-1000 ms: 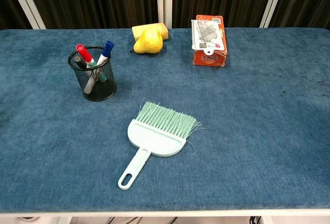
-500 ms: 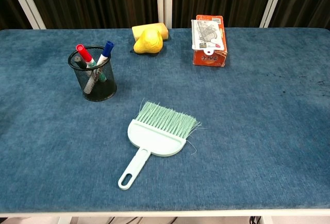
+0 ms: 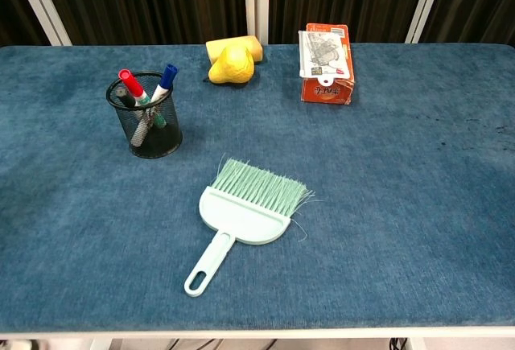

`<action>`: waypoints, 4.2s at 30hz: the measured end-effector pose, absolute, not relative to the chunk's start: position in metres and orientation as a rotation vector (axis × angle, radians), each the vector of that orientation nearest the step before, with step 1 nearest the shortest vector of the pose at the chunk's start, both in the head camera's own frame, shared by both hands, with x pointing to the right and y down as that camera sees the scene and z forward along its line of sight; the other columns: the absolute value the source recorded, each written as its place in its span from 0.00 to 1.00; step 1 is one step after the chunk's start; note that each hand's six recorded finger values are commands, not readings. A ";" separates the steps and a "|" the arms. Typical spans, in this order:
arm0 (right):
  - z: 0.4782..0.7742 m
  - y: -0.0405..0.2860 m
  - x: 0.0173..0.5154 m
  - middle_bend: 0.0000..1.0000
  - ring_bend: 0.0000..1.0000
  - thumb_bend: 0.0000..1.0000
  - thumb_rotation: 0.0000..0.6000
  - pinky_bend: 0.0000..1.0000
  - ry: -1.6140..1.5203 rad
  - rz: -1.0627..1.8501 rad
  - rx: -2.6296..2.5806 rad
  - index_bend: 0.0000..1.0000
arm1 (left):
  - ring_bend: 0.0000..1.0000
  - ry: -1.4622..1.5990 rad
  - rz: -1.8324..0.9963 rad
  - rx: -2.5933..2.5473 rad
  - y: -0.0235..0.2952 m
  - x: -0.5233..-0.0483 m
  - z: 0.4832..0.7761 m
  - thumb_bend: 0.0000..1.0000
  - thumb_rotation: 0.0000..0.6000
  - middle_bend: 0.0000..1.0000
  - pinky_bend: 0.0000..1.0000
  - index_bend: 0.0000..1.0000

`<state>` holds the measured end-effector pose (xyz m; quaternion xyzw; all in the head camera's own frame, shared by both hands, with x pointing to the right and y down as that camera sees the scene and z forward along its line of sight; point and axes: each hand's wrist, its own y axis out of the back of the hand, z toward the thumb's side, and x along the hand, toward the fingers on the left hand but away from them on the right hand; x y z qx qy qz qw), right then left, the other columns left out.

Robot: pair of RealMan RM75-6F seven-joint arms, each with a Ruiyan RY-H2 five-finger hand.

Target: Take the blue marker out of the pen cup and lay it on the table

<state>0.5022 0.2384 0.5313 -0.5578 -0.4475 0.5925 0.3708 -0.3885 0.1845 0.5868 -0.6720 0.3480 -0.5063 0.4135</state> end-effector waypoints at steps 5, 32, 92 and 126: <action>0.533 0.239 0.503 0.00 0.00 0.18 1.00 0.00 -1.148 1.535 -1.436 0.00 | 0.02 0.863 -1.190 -1.749 0.164 -0.349 0.579 0.22 1.00 0.14 0.17 0.12; 0.524 0.234 0.502 0.00 0.00 0.18 1.00 0.00 -1.156 1.564 -1.428 0.00 | 0.06 0.721 -1.390 -1.825 0.074 -0.157 0.606 0.20 1.00 0.23 0.15 0.23; 0.536 0.236 0.523 0.00 0.00 0.18 1.00 0.00 -1.188 1.645 -1.419 0.00 | 0.27 0.610 -1.550 -1.708 0.065 -0.151 0.679 0.31 1.00 0.57 0.15 0.49; 0.536 0.235 0.524 0.00 0.00 0.18 1.00 0.00 -1.191 1.654 -1.420 0.00 | 0.48 0.651 -1.520 -1.701 0.063 -0.151 0.665 0.35 1.00 0.75 0.21 0.67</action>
